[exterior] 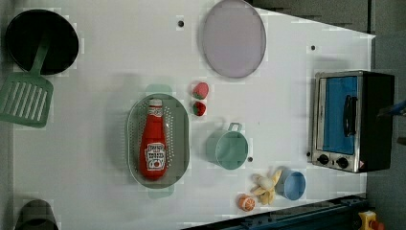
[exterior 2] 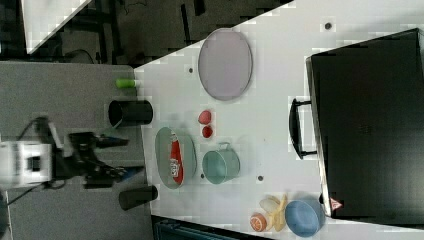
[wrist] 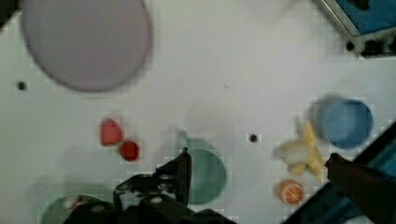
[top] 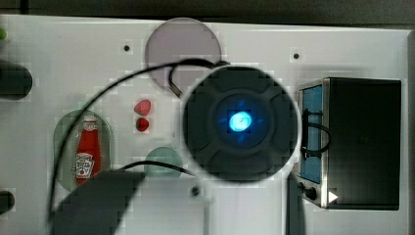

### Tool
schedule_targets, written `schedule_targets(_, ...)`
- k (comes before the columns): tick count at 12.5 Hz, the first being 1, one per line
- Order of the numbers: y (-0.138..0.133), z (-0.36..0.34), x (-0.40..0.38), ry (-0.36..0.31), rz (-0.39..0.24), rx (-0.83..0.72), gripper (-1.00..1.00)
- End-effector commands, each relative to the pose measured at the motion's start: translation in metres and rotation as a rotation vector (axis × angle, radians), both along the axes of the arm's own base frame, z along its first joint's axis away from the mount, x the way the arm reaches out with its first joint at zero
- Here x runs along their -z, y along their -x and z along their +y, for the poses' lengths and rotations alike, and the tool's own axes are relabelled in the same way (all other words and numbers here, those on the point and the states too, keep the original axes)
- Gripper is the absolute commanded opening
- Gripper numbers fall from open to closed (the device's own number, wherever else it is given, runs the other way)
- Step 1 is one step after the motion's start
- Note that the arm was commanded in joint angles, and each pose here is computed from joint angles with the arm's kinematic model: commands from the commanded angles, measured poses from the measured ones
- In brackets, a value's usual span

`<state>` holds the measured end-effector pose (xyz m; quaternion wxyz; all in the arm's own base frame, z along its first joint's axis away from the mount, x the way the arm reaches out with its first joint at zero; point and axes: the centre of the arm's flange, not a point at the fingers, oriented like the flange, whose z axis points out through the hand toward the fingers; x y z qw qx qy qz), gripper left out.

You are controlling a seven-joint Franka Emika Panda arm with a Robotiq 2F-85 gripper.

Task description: Pick ketchup from strainer and place it on the table

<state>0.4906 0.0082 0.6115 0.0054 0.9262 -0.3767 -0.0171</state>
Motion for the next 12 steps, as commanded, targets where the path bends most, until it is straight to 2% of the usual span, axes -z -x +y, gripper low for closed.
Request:
schedule_targets(1, -0.006, 0.074, 0.024, 0.012, 0.03, -0.084, 1.0)
schedule_targets(7, 0.02, 0.241, 0.058, 0.024, 0.013, -0.405, 1.0)
schedule_targets(12, 0.053, 0.341, 0.127, -0.036, 0.02, -0.611, 1.0)
